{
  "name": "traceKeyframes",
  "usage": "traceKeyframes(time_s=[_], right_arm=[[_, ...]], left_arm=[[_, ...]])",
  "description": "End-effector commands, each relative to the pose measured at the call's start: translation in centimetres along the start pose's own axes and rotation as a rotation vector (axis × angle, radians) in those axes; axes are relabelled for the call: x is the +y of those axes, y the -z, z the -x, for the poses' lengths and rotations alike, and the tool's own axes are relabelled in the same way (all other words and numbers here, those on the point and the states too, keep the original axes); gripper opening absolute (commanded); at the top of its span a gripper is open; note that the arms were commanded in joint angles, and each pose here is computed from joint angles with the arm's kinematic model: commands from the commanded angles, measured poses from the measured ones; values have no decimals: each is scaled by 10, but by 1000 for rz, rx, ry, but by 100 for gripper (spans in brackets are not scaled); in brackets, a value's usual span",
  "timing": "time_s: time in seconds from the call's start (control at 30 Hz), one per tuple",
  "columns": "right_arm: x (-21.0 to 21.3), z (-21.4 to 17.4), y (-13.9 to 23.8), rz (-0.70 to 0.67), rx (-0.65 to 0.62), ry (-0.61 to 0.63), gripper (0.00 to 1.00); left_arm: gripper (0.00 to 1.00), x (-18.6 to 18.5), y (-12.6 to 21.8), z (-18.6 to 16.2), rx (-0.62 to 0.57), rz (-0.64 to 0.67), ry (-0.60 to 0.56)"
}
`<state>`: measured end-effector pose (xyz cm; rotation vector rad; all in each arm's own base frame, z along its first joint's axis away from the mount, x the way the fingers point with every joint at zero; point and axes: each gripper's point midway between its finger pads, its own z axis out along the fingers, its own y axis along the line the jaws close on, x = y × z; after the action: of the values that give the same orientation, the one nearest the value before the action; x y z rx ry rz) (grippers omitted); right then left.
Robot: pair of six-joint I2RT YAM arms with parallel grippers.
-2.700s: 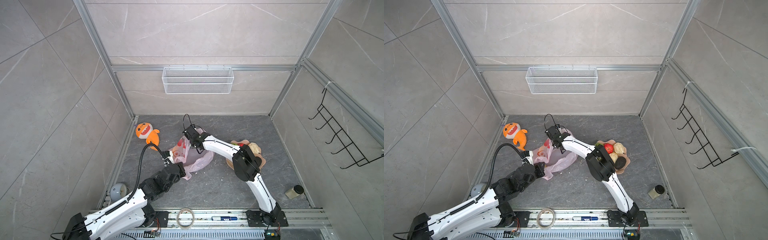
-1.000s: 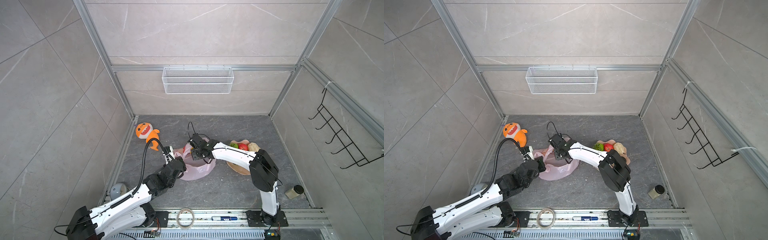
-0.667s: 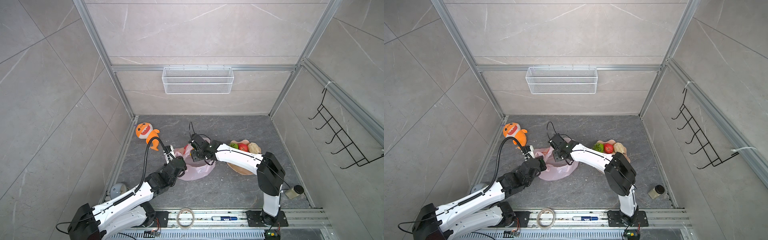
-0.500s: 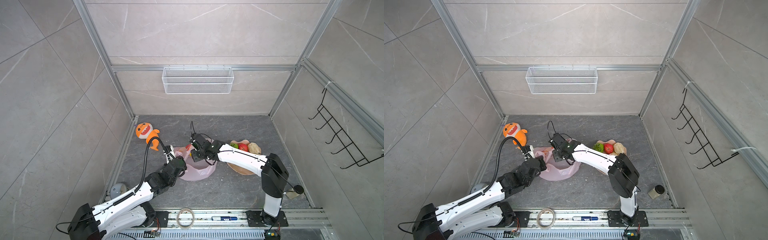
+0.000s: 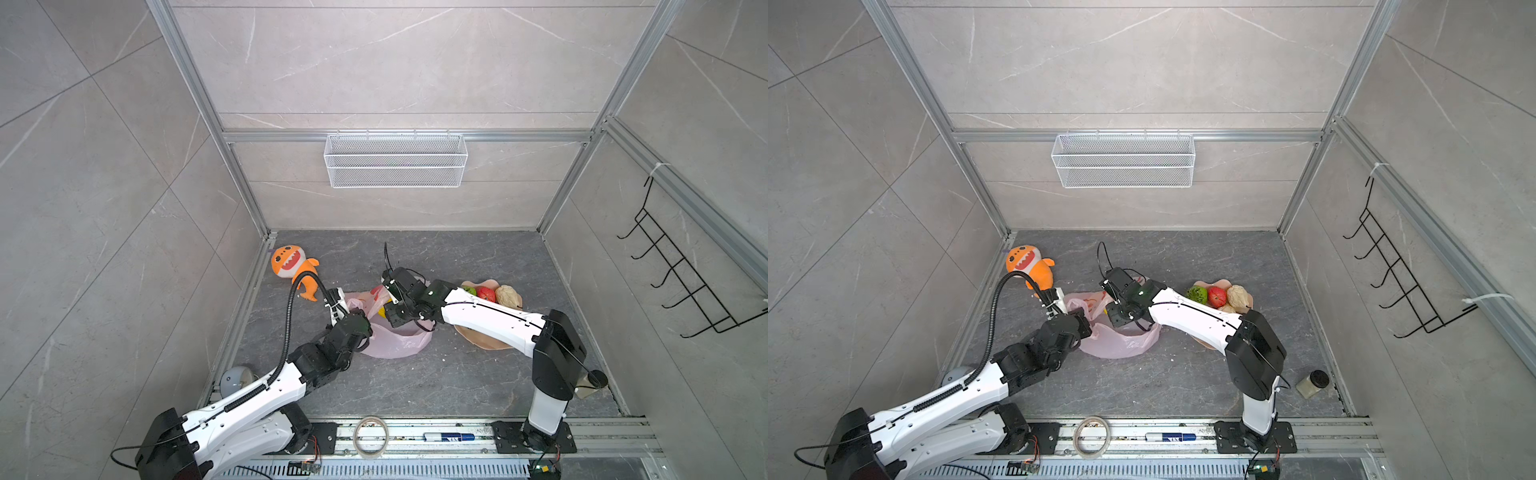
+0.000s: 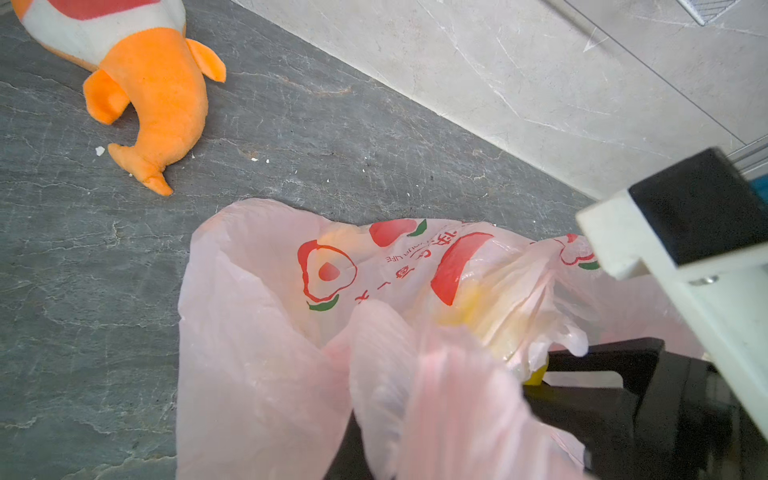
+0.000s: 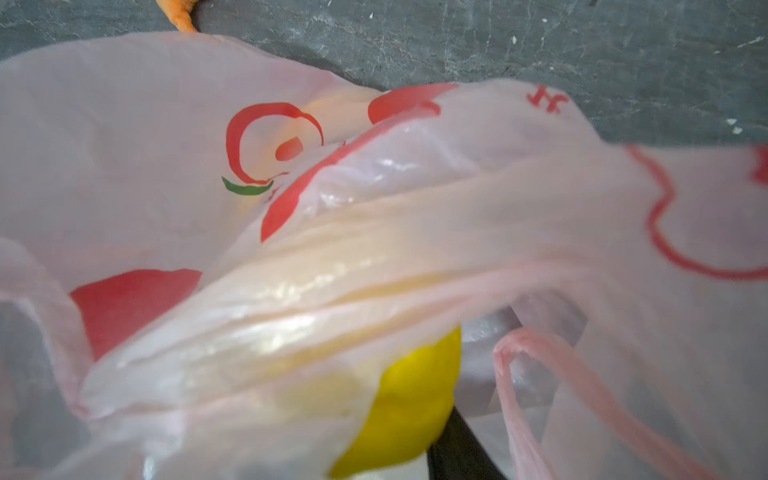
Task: Take the fake fruits out of the plastic bag
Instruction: 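Reach the right gripper deeper into the bag and close on the yellow fruit, then lift the yellow fruit out of the bag with the right gripper toward the bowl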
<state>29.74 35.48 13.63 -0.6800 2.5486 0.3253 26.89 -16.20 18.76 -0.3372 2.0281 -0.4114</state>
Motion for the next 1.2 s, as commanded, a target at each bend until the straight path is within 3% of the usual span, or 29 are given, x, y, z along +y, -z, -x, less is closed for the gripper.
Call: traceKeyframes(time_s=[0.0,0.63,1.17], right_arm=[[-5,-17,9,-13,41,24,44],[-11,-15,46,-8,-8,1,44],[-15,-22,72,1,-18,-21,41]], left_arm=[[0,-13,5,24,-59,-26,22],[0,-16,-6,-2,31,-48,29],[0,-26,-2,22,-32,-59,-12]])
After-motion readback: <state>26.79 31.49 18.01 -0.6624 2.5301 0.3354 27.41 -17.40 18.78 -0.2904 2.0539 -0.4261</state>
